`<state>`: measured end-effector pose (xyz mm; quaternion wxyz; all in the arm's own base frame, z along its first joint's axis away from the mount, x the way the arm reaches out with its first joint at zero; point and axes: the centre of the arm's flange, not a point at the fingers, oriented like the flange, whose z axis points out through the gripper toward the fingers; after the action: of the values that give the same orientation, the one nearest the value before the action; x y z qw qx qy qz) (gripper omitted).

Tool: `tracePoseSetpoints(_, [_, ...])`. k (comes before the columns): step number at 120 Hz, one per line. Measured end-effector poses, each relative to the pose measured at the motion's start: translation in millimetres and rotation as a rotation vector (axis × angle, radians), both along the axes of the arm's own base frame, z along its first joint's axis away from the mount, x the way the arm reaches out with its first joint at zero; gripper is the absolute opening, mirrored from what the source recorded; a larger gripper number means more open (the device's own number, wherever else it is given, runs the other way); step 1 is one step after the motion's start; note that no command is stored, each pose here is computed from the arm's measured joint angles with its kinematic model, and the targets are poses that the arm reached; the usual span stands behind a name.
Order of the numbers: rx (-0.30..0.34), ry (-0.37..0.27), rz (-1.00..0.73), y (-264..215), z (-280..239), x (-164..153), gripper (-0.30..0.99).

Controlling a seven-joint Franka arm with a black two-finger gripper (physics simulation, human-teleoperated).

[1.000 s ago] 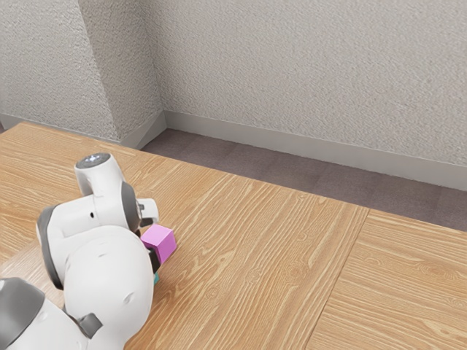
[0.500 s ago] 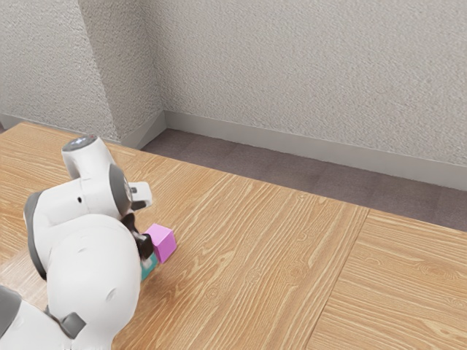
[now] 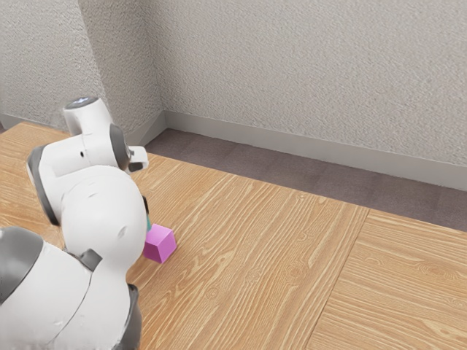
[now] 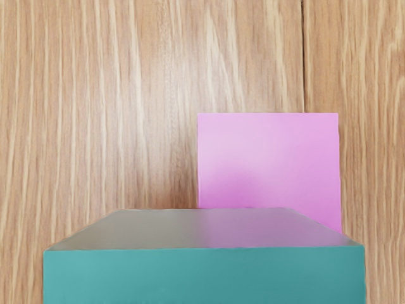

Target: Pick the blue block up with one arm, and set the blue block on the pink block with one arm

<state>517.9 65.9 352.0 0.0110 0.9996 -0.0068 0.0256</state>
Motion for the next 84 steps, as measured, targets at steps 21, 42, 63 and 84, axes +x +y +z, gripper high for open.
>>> tracePoseSetpoints(21, [-0.015,0.013,-0.035,-18.9,-6.0,16.2,0.36])
tracePoseSetpoints(42, [-0.027,0.021,-0.016,-19.2,-7.4,16.6,0.36])
tracePoseSetpoints(63, [-0.021,0.014,-0.004,-14.5,0.6,26.2,0.36])
tracePoseSetpoints(84, [-0.027,0.033,-0.015,-22.0,-9.4,36.9,0.36])
